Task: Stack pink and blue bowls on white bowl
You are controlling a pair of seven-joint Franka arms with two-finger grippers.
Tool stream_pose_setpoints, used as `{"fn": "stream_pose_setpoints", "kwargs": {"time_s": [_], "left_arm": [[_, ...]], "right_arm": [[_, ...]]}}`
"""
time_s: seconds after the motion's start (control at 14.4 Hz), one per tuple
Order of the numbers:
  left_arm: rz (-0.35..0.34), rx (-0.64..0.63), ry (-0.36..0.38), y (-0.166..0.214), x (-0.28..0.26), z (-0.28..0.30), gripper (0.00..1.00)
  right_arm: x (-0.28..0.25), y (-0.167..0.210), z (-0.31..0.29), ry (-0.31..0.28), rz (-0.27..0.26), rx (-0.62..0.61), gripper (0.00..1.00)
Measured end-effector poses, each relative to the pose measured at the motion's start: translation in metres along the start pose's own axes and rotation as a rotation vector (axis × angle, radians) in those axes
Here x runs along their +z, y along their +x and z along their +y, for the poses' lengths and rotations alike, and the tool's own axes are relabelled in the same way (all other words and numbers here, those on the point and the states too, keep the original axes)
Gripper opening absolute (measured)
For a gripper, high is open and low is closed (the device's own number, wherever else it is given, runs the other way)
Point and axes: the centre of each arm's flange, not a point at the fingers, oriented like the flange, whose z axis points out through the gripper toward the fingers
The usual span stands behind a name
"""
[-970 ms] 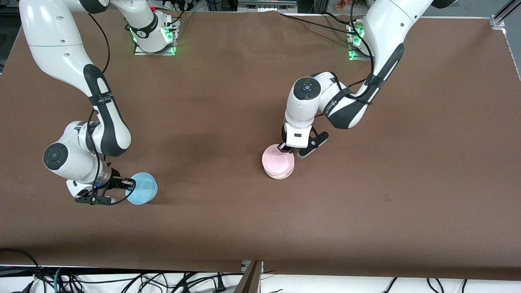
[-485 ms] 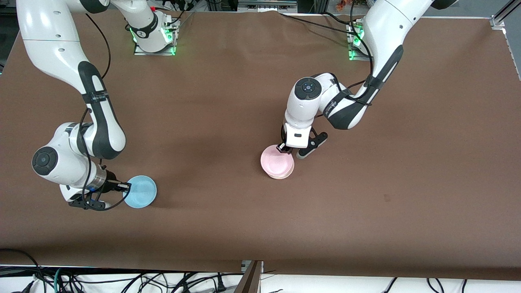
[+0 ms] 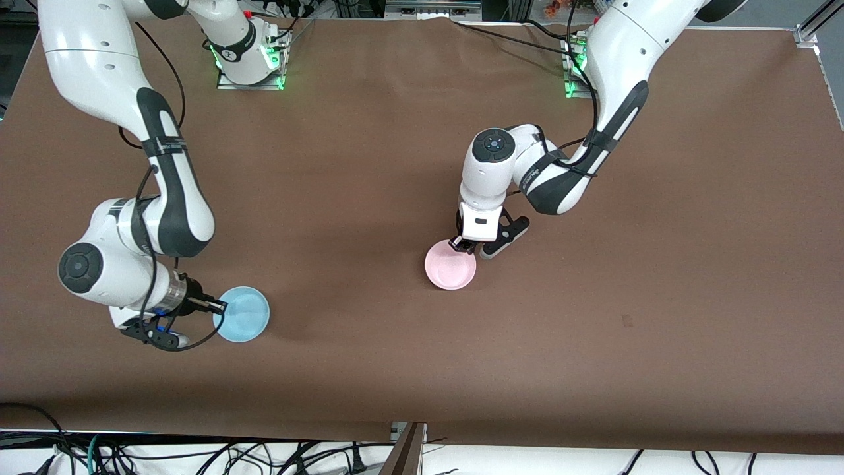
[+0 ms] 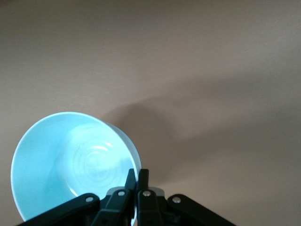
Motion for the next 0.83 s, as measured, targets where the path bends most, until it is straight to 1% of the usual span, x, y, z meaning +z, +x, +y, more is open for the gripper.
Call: {"fn": "stream_pose_setpoints", "kwargs": {"time_s": [0.35,0.42,0.49,0.55,0.83], "left_arm": [[-0.010,-0.027,-0.012,-0.002,0.007,0.000,0.02],[-0.014,-0.031,-0.013,-0.003,0.010,-0.001,0.07],[-0.016,-0.034,-0.013,-0.003,0.011,-0.001,0.07],[-0.017,-0.035,-0.015,-0.003,0.012,-0.001,0.11],[-0.010,-0.052,-0.031,0.006,0.007,0.003,0.46]], "right_arm": [[-0.008,-0.012,-0.039,0.011,0.014,0.078,0.03],[-0.008,-0.014,-0.043,0.012,0.015,0.092,0.03],[-0.009,-0.015,-0.048,0.014,0.016,0.110,0.03],[-0.010,-0.017,-0.054,0.021,0.014,0.128,0.03],[-0.012,-0.030,-0.081,0.057,-0.003,0.203,0.03]]}}
